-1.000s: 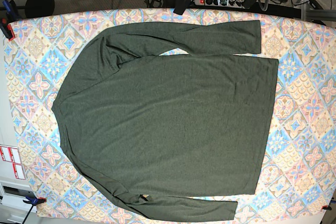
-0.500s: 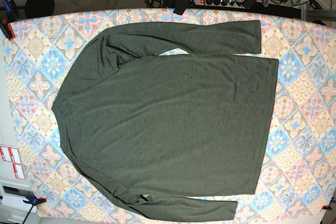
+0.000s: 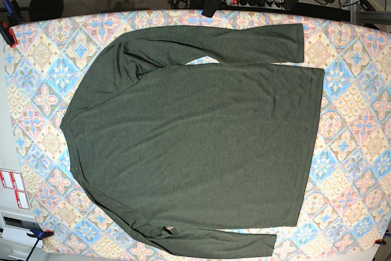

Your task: Fold the T-shirt properly

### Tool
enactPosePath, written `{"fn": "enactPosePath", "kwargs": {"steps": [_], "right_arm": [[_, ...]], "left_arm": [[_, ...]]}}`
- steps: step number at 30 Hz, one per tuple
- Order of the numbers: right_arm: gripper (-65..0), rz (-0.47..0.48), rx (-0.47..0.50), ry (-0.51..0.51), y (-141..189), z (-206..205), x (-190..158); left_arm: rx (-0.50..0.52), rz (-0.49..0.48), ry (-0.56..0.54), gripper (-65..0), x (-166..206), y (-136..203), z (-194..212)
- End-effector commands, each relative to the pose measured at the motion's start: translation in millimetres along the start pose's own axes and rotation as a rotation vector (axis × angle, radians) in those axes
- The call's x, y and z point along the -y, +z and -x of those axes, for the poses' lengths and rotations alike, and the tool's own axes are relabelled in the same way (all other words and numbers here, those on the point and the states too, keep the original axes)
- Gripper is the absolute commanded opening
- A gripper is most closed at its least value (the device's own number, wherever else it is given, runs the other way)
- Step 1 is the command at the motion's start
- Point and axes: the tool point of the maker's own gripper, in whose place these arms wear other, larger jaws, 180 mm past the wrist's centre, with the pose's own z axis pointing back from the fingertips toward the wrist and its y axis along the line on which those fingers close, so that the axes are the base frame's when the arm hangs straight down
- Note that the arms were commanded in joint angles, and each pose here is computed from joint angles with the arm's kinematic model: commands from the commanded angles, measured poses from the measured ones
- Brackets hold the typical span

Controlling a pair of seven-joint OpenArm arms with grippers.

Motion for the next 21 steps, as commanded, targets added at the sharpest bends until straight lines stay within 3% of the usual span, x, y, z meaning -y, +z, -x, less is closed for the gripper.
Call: {"fn": "enactPosePath", "kwargs": {"steps": [1, 4, 11, 21], "right_arm": [[-65.0, 0.032, 0.025, 0.019, 6, -1, 18], [-65.0, 0.051, 0.073, 0.035, 21, -5, 32], [-65.0, 0.221, 0.219, -0.029, 65, -37, 101], [-65.0, 0.321, 0.38, 0.005, 128, -106, 137]], "left_arm": [[0.015, 0.0, -0.01, -65.0, -2, 10, 4], [0.071, 0.004, -0.041, -65.0, -8, 32, -4], [0.203, 0.029, -0.073, -65.0, -7, 77, -36], [0.443, 0.104, 0.088, -65.0, -18, 133, -125]]}}
